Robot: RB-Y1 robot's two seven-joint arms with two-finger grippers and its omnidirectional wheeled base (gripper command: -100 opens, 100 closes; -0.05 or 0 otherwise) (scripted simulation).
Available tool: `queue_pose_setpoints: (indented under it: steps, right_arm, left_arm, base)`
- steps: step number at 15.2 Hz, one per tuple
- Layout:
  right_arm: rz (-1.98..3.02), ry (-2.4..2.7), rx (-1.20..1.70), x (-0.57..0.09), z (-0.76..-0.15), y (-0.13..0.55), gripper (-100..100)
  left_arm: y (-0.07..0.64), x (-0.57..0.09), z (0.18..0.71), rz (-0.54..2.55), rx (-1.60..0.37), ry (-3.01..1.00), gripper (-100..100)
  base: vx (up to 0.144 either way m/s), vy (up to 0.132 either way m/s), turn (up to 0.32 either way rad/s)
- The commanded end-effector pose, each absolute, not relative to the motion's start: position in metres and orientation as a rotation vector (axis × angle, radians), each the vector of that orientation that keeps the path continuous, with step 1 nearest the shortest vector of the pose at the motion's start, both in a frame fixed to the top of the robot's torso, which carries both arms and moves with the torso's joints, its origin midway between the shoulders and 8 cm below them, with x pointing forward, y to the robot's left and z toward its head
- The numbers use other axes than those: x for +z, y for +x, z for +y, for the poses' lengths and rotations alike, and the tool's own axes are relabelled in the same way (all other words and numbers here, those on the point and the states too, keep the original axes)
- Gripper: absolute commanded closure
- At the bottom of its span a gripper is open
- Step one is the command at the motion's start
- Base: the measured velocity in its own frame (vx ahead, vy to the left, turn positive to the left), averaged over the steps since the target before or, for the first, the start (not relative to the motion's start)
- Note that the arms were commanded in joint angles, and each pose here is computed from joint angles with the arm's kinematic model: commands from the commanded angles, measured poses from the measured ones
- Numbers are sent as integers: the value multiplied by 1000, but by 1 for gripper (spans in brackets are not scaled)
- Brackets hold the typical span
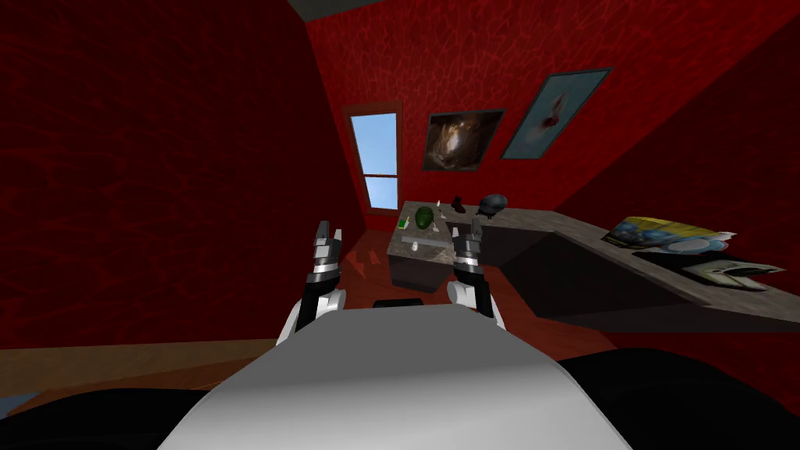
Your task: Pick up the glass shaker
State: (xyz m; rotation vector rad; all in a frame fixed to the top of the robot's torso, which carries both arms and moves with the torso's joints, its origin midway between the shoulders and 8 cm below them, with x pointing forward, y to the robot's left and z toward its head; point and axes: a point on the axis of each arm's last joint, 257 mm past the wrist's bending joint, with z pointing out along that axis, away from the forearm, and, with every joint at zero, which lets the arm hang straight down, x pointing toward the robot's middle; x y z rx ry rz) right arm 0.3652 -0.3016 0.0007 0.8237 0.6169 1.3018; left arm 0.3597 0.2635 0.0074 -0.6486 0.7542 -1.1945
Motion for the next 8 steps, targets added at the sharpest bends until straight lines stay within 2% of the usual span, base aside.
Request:
queue_pose_setpoints:
  steps: [1, 4, 8]
  right_arm:
    - [668, 793, 1291, -3, -299, 367, -100]
    - [713, 767, 1279, -7, -297, 368, -100]
    - [806, 720, 1245, -21, -296, 370, -100]
  left_arm:
    - [360, 7, 263, 754, -1195, -649, 0]
    - [360, 7, 263, 754, -1195, -649, 0]
    - [360, 7, 263, 754, -1195, -649, 0]
  base:
    - [-3, 18, 40]
    - [-3, 42, 38]
    - [-8, 68, 55]
